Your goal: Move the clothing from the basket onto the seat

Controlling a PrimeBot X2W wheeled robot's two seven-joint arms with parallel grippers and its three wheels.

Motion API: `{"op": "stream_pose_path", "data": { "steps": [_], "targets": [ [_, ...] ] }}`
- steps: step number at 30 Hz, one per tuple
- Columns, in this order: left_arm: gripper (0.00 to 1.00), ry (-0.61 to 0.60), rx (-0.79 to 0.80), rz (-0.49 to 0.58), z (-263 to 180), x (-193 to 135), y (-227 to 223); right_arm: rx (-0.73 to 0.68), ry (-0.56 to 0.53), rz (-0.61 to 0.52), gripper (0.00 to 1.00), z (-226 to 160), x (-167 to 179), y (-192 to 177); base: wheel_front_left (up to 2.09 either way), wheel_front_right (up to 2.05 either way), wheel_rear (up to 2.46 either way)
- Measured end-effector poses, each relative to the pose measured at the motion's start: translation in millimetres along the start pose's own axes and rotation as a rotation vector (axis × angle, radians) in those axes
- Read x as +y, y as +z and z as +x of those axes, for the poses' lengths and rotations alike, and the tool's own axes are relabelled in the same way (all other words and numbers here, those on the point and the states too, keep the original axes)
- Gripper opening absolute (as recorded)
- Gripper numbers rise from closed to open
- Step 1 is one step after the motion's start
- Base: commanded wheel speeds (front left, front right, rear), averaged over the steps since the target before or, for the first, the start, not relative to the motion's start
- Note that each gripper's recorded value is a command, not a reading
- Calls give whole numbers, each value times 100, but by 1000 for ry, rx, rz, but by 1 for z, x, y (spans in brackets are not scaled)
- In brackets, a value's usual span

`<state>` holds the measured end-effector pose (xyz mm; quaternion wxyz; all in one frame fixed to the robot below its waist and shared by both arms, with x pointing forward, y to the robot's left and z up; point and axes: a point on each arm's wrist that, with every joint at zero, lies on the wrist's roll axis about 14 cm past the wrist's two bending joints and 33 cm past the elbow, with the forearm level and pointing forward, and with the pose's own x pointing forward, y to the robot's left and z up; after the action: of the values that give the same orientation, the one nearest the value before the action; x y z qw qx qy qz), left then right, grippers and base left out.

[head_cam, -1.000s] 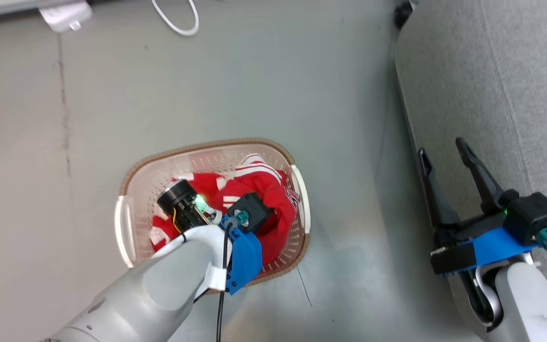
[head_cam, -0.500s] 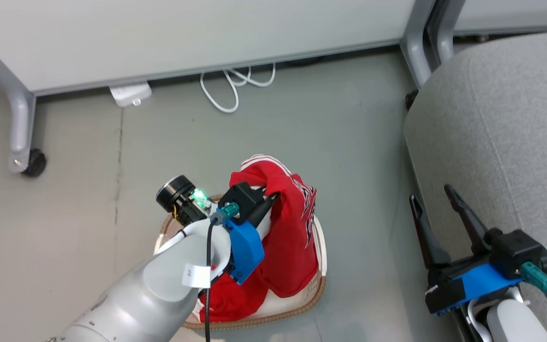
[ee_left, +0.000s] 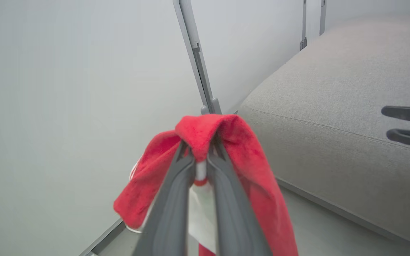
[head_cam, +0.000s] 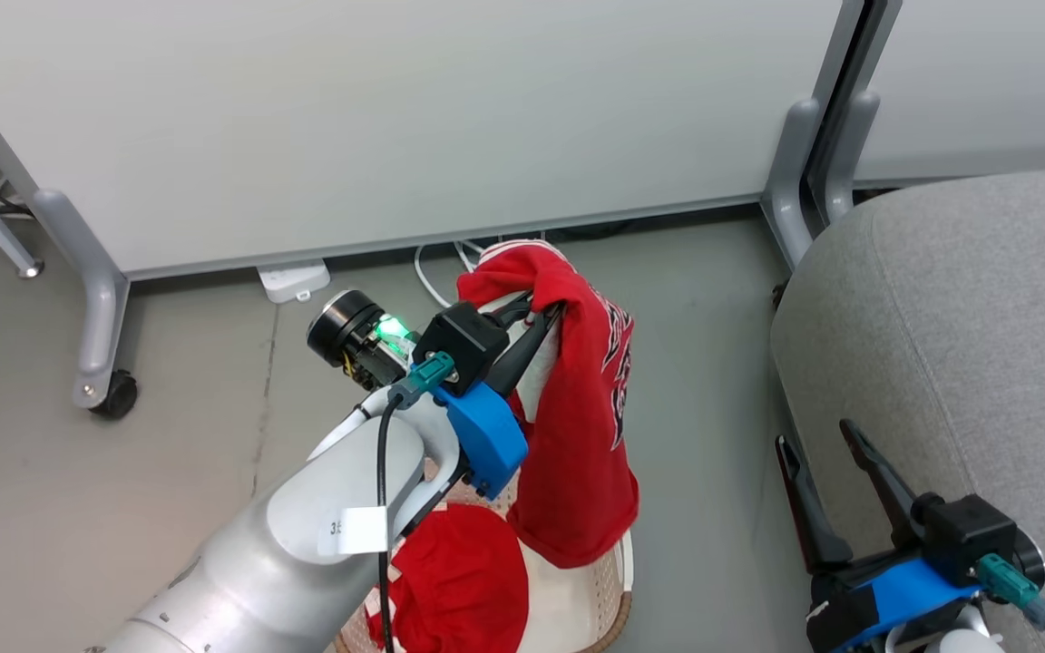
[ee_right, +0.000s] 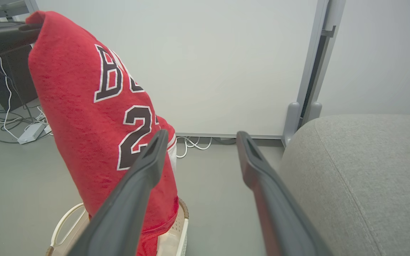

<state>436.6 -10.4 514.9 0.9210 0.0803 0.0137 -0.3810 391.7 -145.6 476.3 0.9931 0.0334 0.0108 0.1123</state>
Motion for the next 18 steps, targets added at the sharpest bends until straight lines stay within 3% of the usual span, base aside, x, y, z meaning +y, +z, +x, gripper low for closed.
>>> {"op": "stream_pose_path", "data": {
  "steps": [9,18],
  "targets": [
    [0,-1,-130,38,-2,-10,50,-22,-1,5,100,-11,6,7,0,0,0],
    [0,7,-173,62,-8,-12,68,-35,5,13,100,-16,13,11,0,0,0]
  ]
}}
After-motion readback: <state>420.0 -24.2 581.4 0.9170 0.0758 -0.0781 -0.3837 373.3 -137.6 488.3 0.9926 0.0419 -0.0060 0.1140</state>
